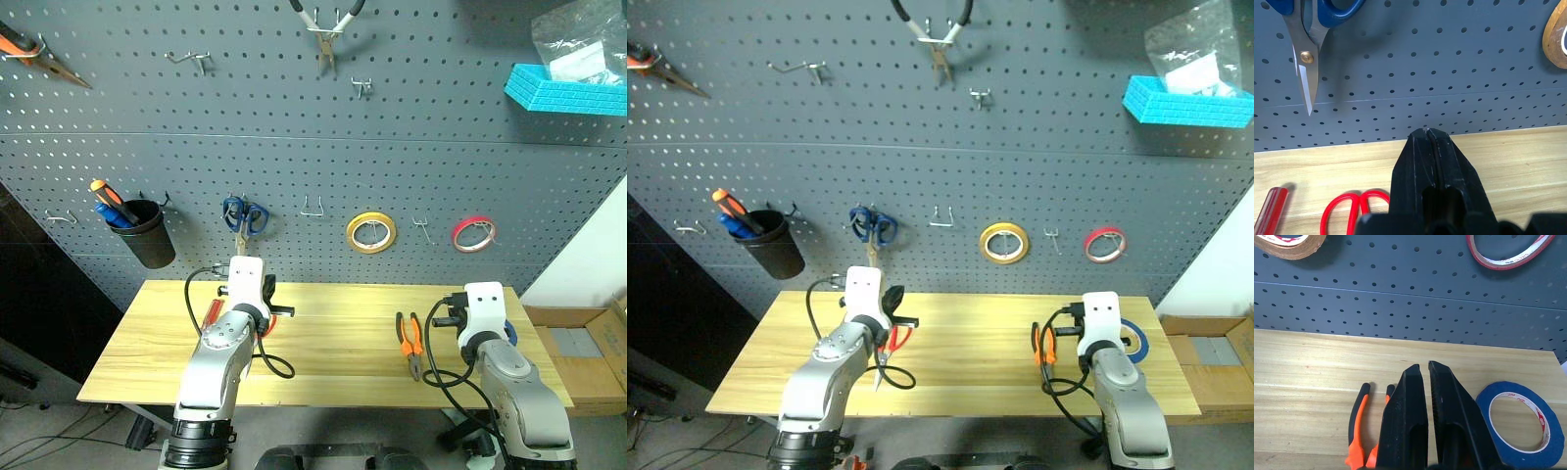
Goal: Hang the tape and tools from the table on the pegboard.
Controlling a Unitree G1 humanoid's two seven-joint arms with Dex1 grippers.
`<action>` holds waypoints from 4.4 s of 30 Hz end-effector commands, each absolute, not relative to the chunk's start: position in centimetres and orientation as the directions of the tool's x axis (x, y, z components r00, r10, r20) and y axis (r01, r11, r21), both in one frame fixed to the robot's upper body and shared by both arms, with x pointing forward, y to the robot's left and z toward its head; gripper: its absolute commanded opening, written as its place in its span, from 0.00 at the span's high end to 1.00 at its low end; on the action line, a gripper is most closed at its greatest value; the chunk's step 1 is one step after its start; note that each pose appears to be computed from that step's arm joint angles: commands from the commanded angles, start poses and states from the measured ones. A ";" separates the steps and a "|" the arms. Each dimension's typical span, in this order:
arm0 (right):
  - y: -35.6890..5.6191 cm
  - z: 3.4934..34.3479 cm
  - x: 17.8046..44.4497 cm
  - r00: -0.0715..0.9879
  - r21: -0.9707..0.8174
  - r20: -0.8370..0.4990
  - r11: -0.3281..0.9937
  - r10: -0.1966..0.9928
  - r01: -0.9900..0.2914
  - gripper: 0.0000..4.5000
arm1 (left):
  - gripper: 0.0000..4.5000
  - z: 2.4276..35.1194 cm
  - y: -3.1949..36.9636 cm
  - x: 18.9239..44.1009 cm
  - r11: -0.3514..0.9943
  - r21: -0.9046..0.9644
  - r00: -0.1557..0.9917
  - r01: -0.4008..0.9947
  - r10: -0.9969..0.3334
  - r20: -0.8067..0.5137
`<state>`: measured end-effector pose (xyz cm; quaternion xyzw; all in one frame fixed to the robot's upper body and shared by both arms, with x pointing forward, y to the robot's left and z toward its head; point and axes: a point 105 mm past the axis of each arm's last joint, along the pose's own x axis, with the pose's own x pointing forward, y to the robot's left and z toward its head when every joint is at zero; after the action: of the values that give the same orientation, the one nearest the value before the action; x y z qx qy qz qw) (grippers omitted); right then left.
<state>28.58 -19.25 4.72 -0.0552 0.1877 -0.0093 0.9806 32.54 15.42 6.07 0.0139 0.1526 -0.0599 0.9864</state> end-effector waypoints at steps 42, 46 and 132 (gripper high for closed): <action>-19.4 5.7 28.4 0.937 -0.122 -0.349 0.992 -0.021 -0.023 0.00 | 0.00 8.1 13.8 32.2 0.973 -0.079 0.942 0.217 -0.230 -0.245; -20.5 4.6 28.1 0.914 -0.154 -0.404 0.988 -0.036 -0.030 0.00 | 0.00 7.3 10.4 31.2 0.896 -0.107 0.849 0.430 -0.442 -0.290; -27.7 -5.4 34.1 0.658 0.068 -0.752 0.989 -0.036 0.132 0.43 | 0.00 7.7 -3.2 29.1 0.328 -0.007 0.311 0.945 -0.902 -0.299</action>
<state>34.70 -28.33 -4.52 0.0487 0.3971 -0.0555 0.9148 28.84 -2.98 6.02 0.0881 0.1565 -0.5717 0.8006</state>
